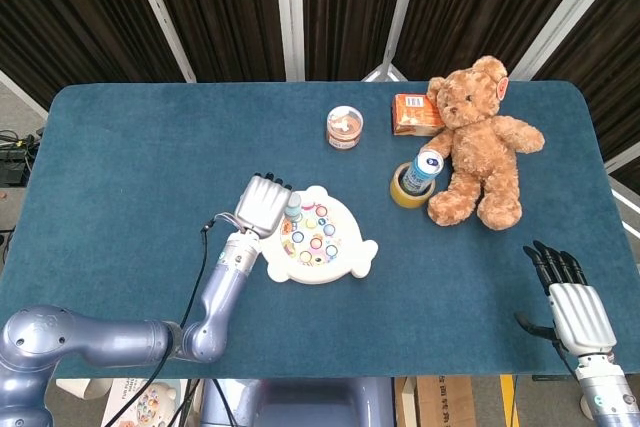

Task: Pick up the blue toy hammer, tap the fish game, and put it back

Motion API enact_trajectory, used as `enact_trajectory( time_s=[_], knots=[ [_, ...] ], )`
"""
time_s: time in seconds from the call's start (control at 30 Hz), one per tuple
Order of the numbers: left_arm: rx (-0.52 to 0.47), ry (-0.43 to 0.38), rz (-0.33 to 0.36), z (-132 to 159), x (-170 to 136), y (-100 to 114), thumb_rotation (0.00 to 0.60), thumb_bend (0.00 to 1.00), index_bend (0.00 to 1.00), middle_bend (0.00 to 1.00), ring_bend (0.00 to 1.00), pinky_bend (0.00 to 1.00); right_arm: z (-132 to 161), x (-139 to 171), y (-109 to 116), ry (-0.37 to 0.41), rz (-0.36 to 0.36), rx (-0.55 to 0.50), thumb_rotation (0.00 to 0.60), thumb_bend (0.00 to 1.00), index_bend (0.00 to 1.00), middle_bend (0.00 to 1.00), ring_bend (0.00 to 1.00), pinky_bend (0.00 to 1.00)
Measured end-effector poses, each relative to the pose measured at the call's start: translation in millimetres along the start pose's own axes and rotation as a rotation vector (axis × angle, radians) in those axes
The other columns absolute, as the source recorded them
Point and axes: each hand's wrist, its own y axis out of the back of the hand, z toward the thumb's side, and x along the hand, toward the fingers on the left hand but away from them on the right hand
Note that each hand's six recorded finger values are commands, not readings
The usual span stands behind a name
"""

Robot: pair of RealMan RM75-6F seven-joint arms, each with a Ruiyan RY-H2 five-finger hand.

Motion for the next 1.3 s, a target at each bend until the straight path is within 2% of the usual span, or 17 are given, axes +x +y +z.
enact_trajectory(
  time_s=[0.17, 0.4, 0.77, 1.3],
  knots=[
    [0.007, 0.004, -0.002, -1, 1, -2, 0.6, 0.62, 0.6, 0.43, 0.35, 0.51, 0, 0, 0, 0.0, -0.001, -0.001, 0.6, 0.24, 0.0, 0.0, 0.0, 0.0],
    [-0.015, 0.009, 0.013, -2, 1, 5, 0.6, 0.62, 0.6, 0.43, 0.35, 0.51, -1, 0, 1, -0.004, -0.003, -0.003, 0.6, 0.24, 0.0, 0.0, 0.0, 0.0],
    [-0.051, -0.01, 0.071, 6, -1, 35, 0.6, 0.62, 0.6, 0.43, 0.35, 0.51, -1, 0, 1, -0.004, -0.002, -0.005, 0.6, 0.24, 0.0, 0.0, 0.0, 0.0],
    [-0.017, -0.019, 0.063, 25, 5, 31, 0.6, 0.62, 0.6, 0.43, 0.35, 0.51, -1, 0, 2, -0.008, 0.003, -0.02, 0.6, 0.24, 0.0, 0.0, 0.0, 0.0]
  ],
)
